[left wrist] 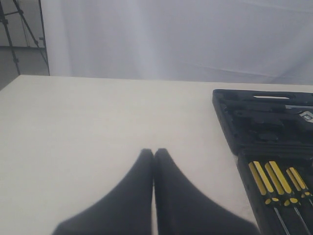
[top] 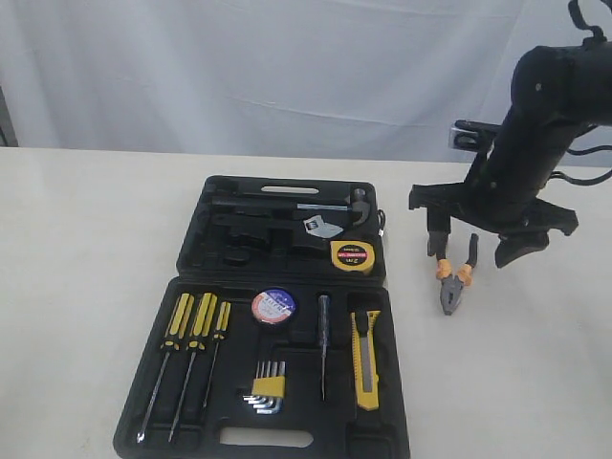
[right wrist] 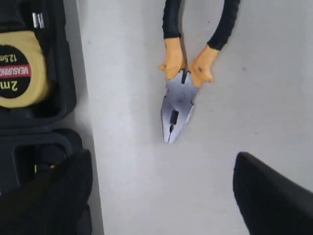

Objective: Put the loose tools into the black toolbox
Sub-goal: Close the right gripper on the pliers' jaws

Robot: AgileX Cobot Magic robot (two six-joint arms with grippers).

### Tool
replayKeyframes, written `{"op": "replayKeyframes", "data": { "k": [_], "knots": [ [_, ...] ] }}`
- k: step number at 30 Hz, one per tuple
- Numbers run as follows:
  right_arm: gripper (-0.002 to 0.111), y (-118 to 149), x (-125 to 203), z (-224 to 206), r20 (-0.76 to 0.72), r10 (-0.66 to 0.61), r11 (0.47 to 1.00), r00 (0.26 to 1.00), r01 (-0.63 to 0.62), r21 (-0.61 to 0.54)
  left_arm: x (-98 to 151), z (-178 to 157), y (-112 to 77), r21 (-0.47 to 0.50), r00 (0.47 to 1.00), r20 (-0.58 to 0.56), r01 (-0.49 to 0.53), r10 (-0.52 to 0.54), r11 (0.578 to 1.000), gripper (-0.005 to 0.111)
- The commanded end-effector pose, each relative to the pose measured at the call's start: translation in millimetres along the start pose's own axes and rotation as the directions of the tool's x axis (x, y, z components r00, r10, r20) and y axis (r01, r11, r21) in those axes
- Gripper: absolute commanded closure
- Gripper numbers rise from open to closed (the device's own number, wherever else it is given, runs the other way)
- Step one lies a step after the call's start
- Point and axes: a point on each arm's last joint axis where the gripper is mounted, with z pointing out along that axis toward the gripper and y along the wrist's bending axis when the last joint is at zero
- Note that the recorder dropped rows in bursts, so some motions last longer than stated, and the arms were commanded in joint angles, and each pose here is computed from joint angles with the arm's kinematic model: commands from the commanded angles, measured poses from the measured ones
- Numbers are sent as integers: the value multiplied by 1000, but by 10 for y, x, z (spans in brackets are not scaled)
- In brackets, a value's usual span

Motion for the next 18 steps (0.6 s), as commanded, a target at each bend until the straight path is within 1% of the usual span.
{"op": "replayKeyframes", "data": {
  "k": [1,5,9,18],
  "knots": [
    [33,-29,-48,159,22,11,999,1000,-11,35,6,0,-1,3,1000,0,3,-3,1000,107],
    [33,-53,-51,432,-15,50,996,999,-49,77,6,0,-1,3,1000,0,3,-3,1000,107],
    [38,-31,-74,670,-16,57,996,998,-56,63,6,0,-1,3,1000,0,3,-3,1000,107],
    [39,-30,-69,880,-29,63,996,998,-61,66,6,0,-1,3,1000,0,3,-3,1000,107]
  ]
}}
